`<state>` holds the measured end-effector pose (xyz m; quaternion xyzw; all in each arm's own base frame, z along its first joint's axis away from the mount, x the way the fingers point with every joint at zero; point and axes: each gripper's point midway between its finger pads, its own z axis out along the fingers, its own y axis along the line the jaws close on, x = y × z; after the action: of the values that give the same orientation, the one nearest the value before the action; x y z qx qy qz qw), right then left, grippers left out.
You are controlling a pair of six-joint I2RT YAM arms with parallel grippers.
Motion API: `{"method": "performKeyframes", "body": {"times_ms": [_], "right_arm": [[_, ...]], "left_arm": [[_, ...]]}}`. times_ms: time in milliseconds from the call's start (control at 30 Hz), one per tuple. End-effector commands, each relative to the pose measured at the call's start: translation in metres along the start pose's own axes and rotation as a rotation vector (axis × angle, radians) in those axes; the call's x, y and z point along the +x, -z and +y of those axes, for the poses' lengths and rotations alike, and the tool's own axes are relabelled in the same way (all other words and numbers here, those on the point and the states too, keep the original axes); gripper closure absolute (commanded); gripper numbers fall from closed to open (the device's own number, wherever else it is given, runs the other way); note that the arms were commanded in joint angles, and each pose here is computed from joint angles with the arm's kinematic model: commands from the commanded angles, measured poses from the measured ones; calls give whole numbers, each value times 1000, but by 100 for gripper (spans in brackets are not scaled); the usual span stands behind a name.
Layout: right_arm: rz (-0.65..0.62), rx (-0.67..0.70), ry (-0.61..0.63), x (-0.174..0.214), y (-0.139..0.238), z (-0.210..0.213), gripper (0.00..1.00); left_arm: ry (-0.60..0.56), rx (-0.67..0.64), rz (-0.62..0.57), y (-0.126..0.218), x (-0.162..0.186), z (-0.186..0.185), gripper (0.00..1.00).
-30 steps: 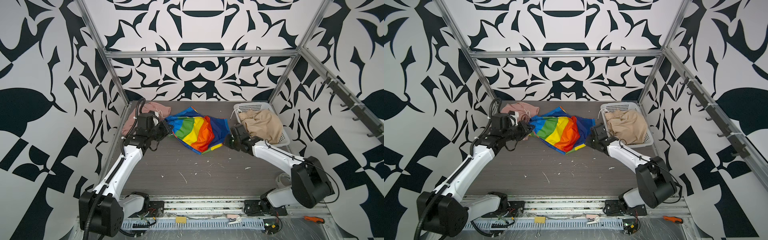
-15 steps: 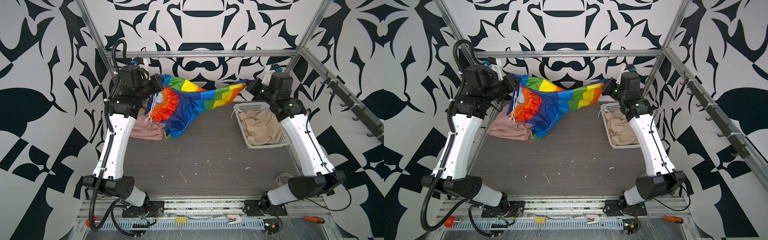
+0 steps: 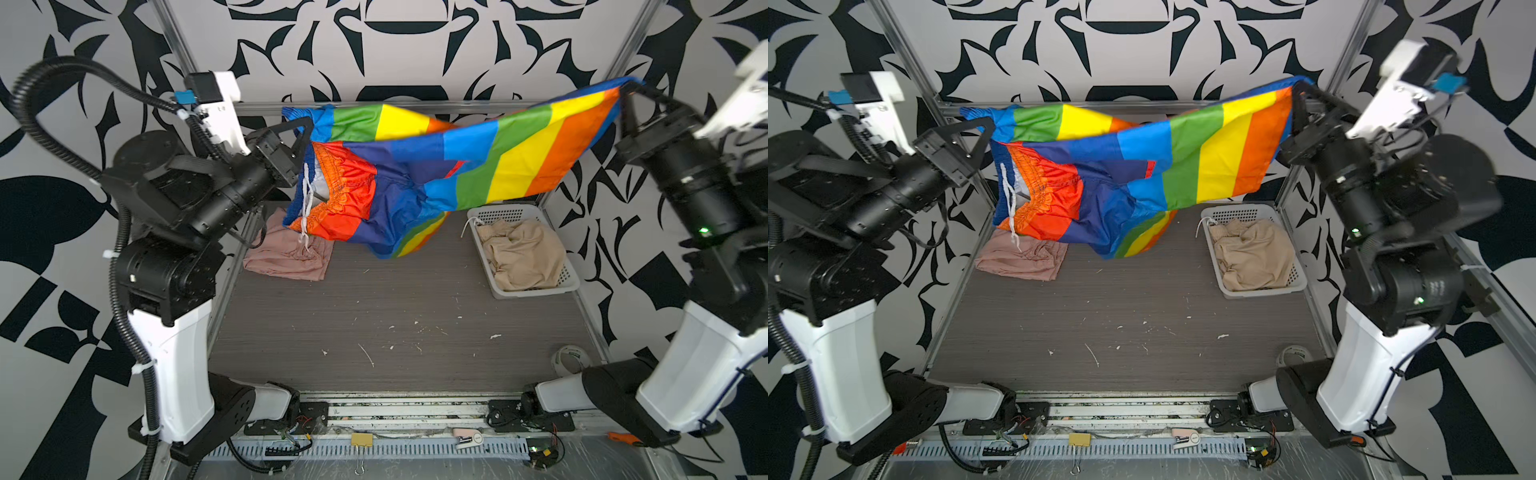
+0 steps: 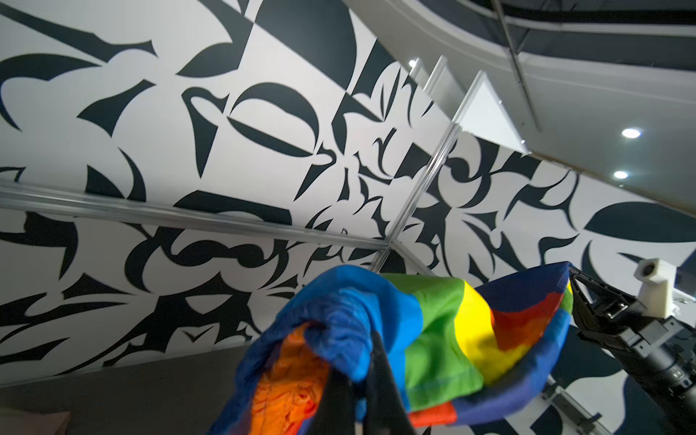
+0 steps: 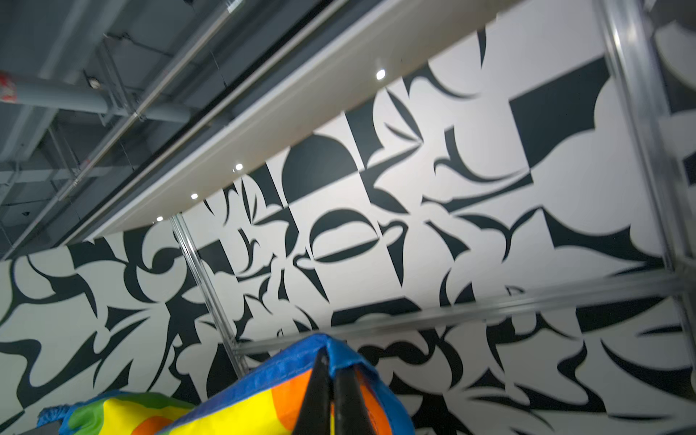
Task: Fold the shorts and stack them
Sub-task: 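Lift the rainbow shorts high with both grippers, stretching them between the grippers, then lower the stretched shorts onto the table with both grippers, laying them flat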
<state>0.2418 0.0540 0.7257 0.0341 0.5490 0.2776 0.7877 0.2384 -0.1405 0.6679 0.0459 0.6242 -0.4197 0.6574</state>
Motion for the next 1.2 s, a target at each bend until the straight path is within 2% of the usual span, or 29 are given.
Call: {"method": "performKeyframes", "body": {"times_ms": [0, 67, 133, 267, 400, 500, 567, 733, 800, 867, 967, 1067, 1167], "right_arm": [[134, 98, -43, 51, -54, -59, 100], [188, 109, -136, 75, -81, -94, 100], [266, 159, -171, 111, -105, -133, 100], [481, 258, -186, 208, -139, -204, 100], [657, 353, -198, 303, -154, -262, 100], [739, 404, -157, 354, -155, -286, 100], [770, 407, -155, 373, -156, -290, 100], [796, 390, -142, 397, -164, -285, 100], [775, 382, -148, 391, -169, -282, 100], [727, 353, -147, 369, -176, -270, 100], [695, 308, -160, 343, -176, -250, 100], [733, 302, -163, 331, -156, -232, 100], [803, 288, -161, 345, -120, -210, 100]], "left_arm": [[33, -82, 19, -9, 7, 20, 100], [29, -159, 60, -20, 21, 47, 100], [89, -215, 136, -34, 45, 84, 100], [238, -339, 345, -57, 128, 175, 100], [370, -435, 550, -67, 228, 253, 100], [412, -494, 654, -68, 284, 293, 100], [426, -526, 706, -68, 310, 313, 100], [454, -553, 832, -76, 358, 349, 100], [454, -564, 866, -81, 370, 363, 100], [461, -578, 886, -88, 375, 376, 100], [499, -579, 849, -102, 362, 390, 100], [519, -566, 757, -111, 333, 398, 96], [496, -567, 698, -110, 312, 402, 95]]}}
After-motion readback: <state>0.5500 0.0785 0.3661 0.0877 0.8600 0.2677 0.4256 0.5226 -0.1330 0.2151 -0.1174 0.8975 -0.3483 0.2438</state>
